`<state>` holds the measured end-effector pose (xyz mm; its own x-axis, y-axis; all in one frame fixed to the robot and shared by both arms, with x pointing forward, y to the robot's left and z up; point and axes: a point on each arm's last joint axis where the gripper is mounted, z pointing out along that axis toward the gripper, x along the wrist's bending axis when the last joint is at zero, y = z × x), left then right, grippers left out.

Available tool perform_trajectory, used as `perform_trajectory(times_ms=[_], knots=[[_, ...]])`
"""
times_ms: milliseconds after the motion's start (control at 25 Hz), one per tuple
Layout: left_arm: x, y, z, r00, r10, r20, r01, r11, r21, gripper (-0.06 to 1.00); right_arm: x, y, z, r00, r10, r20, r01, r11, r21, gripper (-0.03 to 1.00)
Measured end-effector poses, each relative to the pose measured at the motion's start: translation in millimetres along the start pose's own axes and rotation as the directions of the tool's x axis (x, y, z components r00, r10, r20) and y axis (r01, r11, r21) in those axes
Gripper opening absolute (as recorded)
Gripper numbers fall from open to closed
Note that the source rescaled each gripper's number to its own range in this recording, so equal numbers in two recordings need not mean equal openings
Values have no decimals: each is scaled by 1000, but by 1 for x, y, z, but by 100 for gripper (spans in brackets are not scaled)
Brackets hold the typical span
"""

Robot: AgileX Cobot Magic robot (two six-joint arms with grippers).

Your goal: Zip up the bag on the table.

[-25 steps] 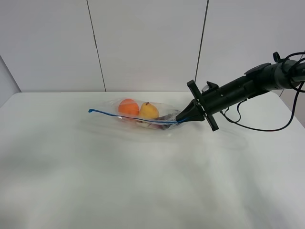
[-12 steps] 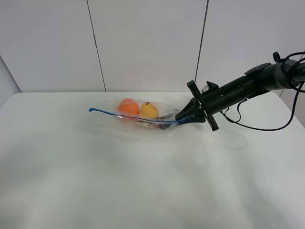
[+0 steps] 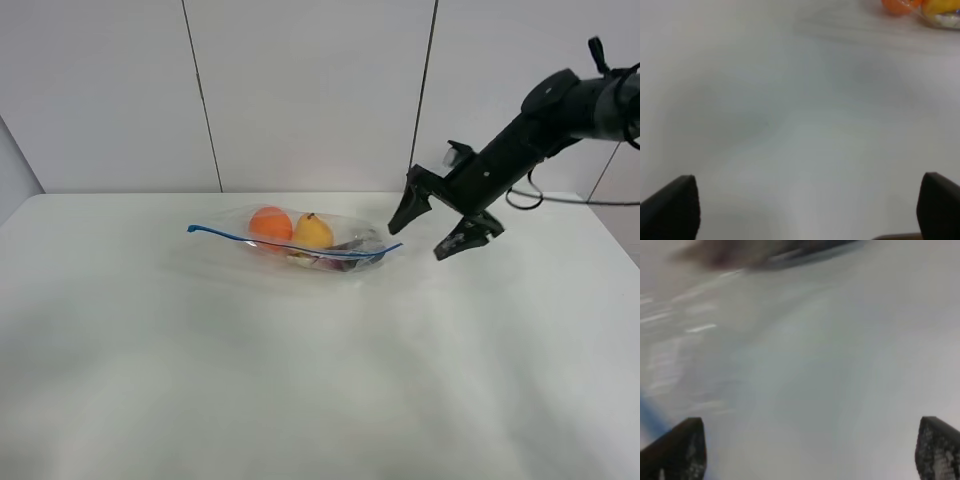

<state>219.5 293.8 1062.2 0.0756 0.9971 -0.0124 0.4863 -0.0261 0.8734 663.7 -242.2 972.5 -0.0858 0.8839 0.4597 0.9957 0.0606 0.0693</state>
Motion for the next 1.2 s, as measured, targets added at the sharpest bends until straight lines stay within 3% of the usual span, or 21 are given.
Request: perform_trajectory(times_ms=[80,160,280,520,680,1200], knots=[[0,0,0,1000,0,0,0,1000,0,100,-10,7,-16,982,-15,190,20,1000,-23,93],[0,0,0,1000,0,0,0,1000,0,100,-18,12,-27,945,-27,326,42,998,-38,93],[0,0,0,1000,0,0,0,1000,0,100,-28,14,-38,901,-30,433,55,997,-46,93],[0,0,0,1000,0,0,0,1000,0,100,-50,9,-57,890,36,455,3,996,-84,93],[0,0,0,1000,0,0,0,1000,0,100,-43,-13,-74,895,53,443,-12,995,-95,93],[0,0,0,1000,0,0,0,1000,0,100,-17,-160,-82,911,59,407,-74,997,20,93]])
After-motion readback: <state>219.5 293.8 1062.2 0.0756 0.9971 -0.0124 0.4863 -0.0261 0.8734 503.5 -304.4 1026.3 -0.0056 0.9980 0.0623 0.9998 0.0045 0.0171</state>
